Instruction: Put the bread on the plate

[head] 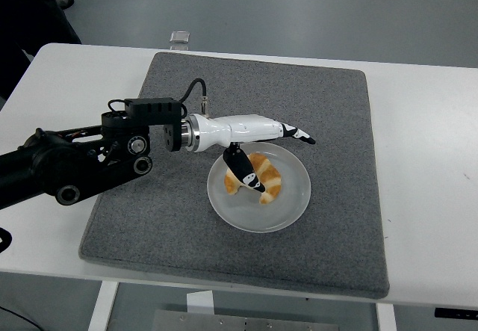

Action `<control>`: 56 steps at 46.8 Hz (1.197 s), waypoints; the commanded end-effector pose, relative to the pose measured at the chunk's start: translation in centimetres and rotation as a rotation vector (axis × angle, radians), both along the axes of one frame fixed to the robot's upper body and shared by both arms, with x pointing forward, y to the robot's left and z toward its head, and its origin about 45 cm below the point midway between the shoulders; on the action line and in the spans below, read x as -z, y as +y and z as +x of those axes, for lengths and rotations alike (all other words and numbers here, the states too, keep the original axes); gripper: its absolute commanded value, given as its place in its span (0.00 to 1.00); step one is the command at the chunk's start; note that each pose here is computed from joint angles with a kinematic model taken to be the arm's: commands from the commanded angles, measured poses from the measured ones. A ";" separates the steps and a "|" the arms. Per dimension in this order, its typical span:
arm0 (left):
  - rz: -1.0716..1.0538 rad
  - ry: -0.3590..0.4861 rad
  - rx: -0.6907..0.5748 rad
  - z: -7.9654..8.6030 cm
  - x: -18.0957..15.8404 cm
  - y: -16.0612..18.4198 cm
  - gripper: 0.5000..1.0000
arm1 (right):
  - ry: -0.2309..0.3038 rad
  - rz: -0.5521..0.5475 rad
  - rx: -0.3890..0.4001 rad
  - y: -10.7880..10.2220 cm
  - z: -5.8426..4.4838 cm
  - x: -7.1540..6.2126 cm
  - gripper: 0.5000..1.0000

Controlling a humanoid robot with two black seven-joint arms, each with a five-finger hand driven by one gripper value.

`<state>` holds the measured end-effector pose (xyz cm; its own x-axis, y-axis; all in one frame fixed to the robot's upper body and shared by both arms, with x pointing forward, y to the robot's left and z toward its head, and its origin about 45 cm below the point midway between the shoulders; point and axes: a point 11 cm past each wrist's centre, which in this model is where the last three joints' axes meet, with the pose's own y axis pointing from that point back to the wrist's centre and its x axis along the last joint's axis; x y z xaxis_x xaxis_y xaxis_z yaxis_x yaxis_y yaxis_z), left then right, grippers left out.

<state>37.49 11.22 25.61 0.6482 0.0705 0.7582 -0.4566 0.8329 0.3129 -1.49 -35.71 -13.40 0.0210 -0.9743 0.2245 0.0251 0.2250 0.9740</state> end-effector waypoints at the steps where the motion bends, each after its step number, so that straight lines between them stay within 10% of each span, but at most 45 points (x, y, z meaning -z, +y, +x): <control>1: -0.046 0.044 -0.028 0.6 -1.2 0.8 1.00 | 0.000 0.000 0.000 0.0 0.0 0.0 0.90; 29: -0.568 0.323 -0.233 4.4 -10.2 8.6 1.00 | 0.000 0.000 0.000 0.0 0.0 0.0 0.90; 56: -0.953 0.658 -0.501 8.8 -8.5 17.4 1.00 | 0.000 0.000 0.000 0.0 0.0 0.0 0.90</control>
